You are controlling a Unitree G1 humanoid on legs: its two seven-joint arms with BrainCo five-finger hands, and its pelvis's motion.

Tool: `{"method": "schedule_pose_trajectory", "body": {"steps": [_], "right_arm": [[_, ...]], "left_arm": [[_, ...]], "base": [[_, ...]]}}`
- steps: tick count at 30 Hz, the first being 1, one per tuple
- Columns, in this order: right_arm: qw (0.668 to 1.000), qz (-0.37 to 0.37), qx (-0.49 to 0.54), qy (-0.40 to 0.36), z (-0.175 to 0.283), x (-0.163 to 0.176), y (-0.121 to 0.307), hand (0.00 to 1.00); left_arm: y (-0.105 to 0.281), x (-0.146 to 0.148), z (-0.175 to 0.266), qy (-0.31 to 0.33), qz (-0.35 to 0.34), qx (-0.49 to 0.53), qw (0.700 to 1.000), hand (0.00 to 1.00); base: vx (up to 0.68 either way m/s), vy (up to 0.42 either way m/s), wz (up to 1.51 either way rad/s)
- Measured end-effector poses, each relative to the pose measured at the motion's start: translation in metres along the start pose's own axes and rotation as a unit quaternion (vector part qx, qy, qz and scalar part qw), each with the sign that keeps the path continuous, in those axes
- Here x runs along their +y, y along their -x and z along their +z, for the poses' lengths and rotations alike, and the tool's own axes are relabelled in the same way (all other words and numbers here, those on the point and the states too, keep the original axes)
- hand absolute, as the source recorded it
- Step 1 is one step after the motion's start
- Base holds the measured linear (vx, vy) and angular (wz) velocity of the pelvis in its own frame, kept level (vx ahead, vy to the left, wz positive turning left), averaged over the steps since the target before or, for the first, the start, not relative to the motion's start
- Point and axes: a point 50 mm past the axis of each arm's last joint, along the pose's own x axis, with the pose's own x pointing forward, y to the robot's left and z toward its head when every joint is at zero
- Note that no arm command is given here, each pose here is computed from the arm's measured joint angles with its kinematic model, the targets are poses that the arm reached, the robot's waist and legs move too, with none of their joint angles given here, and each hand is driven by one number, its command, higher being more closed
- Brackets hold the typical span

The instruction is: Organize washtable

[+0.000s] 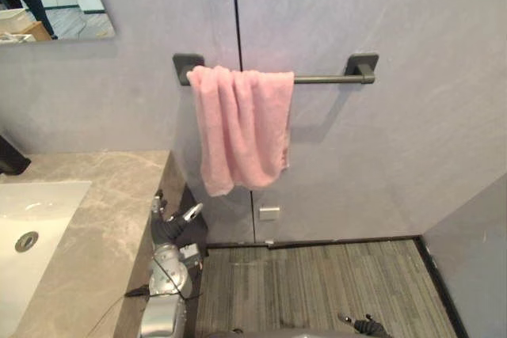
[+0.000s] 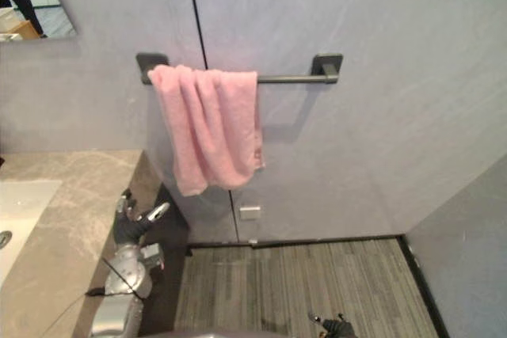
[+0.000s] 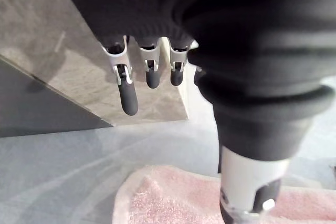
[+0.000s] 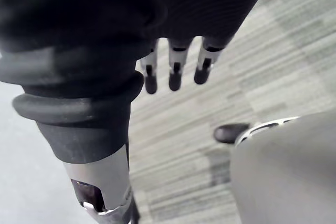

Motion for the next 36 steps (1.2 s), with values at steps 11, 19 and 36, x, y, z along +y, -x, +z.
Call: {"method": "schedule_pose_trajectory", "body": {"steps": [11, 19, 36], "right_arm": [[1.000, -0.002, -0.004, 0.015, 0.004, -0.002, -0.001, 0.00], [0.999, -0.011, -0.015, 0.026, 0.012, -0.009, -0.004, 0.00], [0.999, -0.008, -0.022, 0.028, 0.018, -0.007, -0.004, 0.00]], "left_arm": [[-0.039, 0.014, 0.026, -0.028, 0.009, -0.051, 0.998, 0.00], [-0.055, 0.014, 0.036, -0.031, 0.009, -0.062, 0.998, 0.00], [-0.077, -0.004, 0.050, -0.041, -0.036, -0.071, 0.996, 0.00]], "base": [[0.00, -0.009, -0.05], [-0.03, -0.019, -0.10], [-0.02, -0.019, -0.04]]}}
